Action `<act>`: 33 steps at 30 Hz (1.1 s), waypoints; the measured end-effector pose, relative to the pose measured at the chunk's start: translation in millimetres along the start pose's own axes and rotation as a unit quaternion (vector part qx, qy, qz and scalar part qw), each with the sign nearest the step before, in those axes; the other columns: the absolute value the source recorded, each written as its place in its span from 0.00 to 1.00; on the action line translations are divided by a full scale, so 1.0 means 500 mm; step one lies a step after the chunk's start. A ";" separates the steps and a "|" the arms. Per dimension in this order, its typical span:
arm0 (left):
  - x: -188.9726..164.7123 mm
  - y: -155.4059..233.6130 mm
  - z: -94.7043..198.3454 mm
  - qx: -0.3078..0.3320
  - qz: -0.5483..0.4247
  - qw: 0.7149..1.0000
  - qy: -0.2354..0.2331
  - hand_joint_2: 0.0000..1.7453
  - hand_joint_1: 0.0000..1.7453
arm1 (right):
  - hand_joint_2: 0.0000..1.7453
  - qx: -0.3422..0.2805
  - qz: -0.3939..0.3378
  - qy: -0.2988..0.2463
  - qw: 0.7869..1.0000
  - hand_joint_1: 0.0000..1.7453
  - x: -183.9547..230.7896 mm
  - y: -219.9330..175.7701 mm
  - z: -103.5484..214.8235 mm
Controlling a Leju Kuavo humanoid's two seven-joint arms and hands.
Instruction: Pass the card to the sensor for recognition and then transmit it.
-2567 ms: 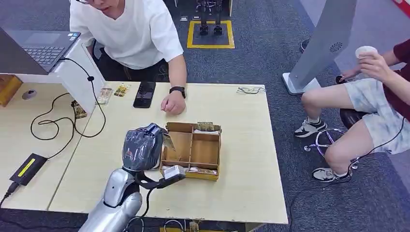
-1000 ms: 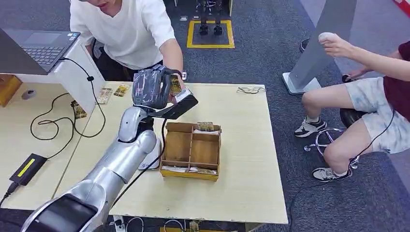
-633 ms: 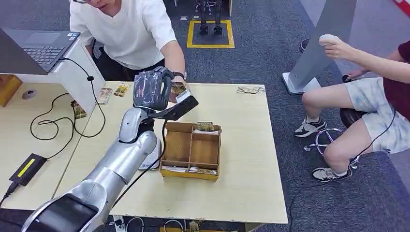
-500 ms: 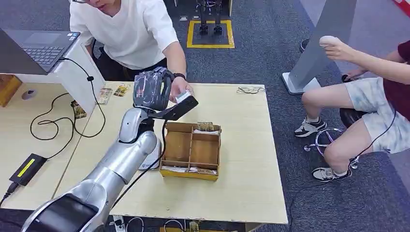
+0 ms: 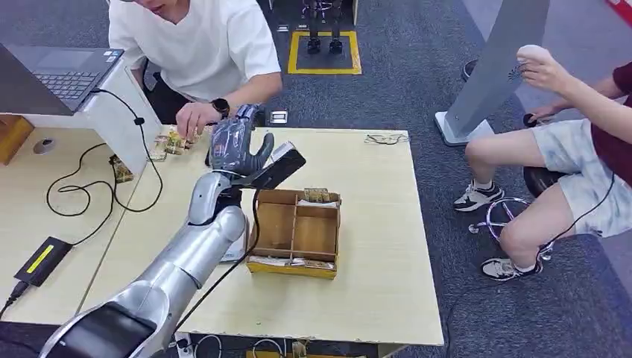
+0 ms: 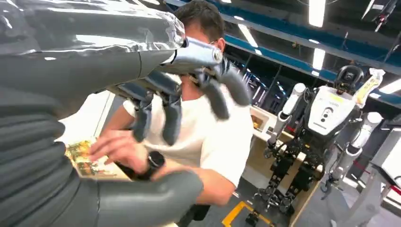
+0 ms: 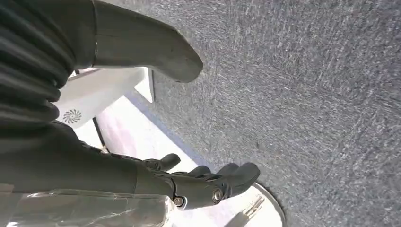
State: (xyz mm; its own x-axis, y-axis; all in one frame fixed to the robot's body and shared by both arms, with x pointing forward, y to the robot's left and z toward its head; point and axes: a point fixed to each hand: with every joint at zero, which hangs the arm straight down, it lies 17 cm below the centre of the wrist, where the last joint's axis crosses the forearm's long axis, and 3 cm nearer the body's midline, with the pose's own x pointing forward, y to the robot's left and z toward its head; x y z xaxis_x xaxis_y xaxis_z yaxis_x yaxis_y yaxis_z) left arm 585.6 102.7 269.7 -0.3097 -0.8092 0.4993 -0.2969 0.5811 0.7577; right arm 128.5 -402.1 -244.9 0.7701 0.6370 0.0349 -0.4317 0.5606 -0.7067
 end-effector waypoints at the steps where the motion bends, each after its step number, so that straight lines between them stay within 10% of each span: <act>1: -0.002 -0.003 0.003 -0.002 0.001 1.000 0.001 1.00 0.00 | 1.00 0.000 0.000 0.000 1.000 0.00 0.000 0.000 0.000; 4: -0.005 -0.008 0.011 -0.002 -0.003 1.000 0.000 1.00 0.00 | 1.00 0.006 -0.024 -0.003 1.000 0.00 0.004 0.004 0.001; 5: -0.005 -0.008 0.014 -0.001 -0.001 1.000 0.000 0.00 0.00 | 1.00 0.006 -0.033 -0.003 0.999 0.00 0.004 0.004 0.001; 16: 0.057 0.069 0.041 0.061 0.081 0.994 -0.047 0.00 0.00 | 1.00 0.004 -0.058 0.006 0.998 0.00 -0.010 0.007 0.003; 17: 0.060 0.078 0.047 0.068 0.084 0.993 -0.051 1.00 0.00 | 1.00 0.003 -0.059 0.007 0.998 0.00 -0.013 0.008 0.004; 33: 0.076 0.177 0.138 0.155 0.072 0.981 -0.094 1.00 0.00 | 1.00 0.007 -0.069 0.025 0.997 0.00 -0.050 0.026 0.016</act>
State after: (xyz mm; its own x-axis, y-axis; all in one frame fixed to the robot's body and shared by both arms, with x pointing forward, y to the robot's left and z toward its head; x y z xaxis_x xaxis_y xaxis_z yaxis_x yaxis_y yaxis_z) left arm 485.1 129.5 326.9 -0.5217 -0.7030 0.4834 -0.4882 0.7107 0.5066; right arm 99.7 -406.6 -249.2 0.8448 0.5264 0.0959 -0.3259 0.6483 -0.6881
